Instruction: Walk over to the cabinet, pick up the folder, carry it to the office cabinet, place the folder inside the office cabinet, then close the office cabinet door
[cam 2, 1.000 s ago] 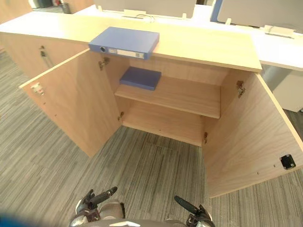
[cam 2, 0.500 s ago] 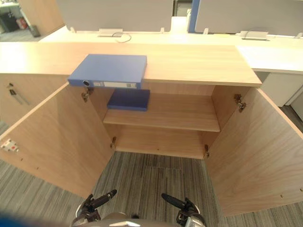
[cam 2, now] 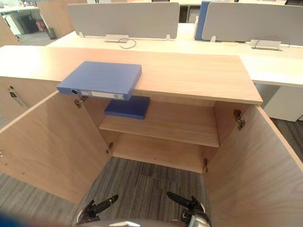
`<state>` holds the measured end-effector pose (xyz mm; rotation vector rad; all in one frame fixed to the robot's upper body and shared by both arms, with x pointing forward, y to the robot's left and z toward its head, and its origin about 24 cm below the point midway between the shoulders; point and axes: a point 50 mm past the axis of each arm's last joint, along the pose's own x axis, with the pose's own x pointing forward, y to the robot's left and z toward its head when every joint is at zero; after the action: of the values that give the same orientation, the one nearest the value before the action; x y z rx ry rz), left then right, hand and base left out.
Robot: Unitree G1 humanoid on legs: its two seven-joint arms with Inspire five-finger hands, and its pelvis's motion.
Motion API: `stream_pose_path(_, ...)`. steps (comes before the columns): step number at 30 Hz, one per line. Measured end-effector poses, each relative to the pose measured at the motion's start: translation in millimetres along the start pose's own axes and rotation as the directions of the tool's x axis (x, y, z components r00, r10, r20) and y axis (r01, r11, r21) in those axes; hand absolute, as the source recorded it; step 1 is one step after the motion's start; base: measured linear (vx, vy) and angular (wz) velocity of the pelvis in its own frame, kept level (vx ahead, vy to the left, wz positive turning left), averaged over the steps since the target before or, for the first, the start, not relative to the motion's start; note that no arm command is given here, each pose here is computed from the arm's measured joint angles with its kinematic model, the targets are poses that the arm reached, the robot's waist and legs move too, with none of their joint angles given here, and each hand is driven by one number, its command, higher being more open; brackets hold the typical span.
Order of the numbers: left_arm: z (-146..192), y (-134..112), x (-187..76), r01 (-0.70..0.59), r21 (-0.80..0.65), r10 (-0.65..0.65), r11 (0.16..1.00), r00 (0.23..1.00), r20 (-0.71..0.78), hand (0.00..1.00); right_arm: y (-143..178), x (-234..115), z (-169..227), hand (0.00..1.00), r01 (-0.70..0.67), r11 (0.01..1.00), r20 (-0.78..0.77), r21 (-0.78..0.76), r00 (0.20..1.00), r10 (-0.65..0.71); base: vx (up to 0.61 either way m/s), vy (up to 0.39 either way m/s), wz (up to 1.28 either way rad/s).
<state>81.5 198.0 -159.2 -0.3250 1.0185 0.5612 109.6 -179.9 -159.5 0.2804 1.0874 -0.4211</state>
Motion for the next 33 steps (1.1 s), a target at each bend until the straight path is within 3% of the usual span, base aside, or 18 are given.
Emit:
stream_pose_path(9,10.5,0.8,-0.4,-0.013,-0.071,0.017,0.997,0.999,0.048,1.0,-8.2,0.0,4.8,1.0,0.027,1.0,0.021,-0.013,0.999,-0.026,0.11,-0.004,-0.02)
stream_pose_path(16,32.0,-10.2,-10.3,0.056,0.023,-0.059,0.998,0.983,0.174,1.0,-9.2,-2.4,-11.5,1.0,0.038,0.999,-0.028,-0.007,0.999,-0.038,0.23,0.198,-0.24)
stream_pose_path(24,83.9,-41.5,-50.2,0.396,0.005,-0.359,0.918,0.827,0.432,1.0,-5.8,-4.1,-10.1,1.0,0.0,0.999,-0.007,-0.042,1.0,0.0,0.1,0.062,-0.22)
stream_pose_path(29,88.6,-52.8,-71.2,0.497,-0.011,-0.431,0.868,0.762,0.483,1.0,-16.6,-3.6,-8.7,1.0,0.008,0.995,-0.023,-0.103,1.0,-0.01,0.01,-0.017,-0.06)
stream_pose_path(33,88.1,-44.8,-82.8,0.544,-0.094,-0.427,0.834,0.743,0.515,1.0,-26.3,-6.3,-14.4,1.0,0.025,0.992,-0.031,-0.12,0.999,-0.029,0.0,0.02,0.03)
